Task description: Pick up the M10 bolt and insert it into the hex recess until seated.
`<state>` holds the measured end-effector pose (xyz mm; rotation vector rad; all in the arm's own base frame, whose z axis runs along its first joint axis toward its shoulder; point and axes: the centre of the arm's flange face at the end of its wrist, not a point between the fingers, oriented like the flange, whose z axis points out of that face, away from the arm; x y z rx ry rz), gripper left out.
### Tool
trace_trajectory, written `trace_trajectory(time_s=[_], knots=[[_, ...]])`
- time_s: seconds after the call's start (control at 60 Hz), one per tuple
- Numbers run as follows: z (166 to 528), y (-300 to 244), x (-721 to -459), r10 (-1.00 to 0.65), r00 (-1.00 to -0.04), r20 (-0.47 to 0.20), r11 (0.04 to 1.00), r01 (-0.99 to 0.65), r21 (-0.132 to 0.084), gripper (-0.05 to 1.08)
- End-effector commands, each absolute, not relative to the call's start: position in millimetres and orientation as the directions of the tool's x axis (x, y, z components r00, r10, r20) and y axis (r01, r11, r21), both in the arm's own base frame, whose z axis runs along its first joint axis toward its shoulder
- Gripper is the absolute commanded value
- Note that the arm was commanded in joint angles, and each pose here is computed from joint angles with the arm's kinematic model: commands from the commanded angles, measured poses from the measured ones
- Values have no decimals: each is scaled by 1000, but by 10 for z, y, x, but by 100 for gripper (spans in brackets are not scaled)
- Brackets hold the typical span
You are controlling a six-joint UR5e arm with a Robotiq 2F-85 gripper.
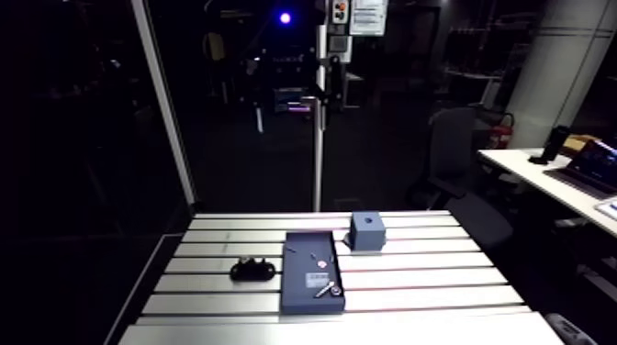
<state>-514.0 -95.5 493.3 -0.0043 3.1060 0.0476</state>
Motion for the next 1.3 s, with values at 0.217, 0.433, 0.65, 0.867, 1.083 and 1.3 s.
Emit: trace_trajectory(time_s=[0.217,0.433,0.65,0.867,1.083,1.3], knots=[[4812,-1338,-5426,-85,-993,-78,993,-91,73,0],[4767,-1342,-5427,-83,-993,-82,994,-89,69,0],[4639,-1385,-5416,-46,-995,-85,996,-52,66,0],[4221,-1637,-5366,-52,-998,-22,996,-53,66,1],[3883,-1913,-5351,-74,-996,43,996,-72,53,1],[3557,-1970,-5312,-53,-998,36,999,-53,1,1]])
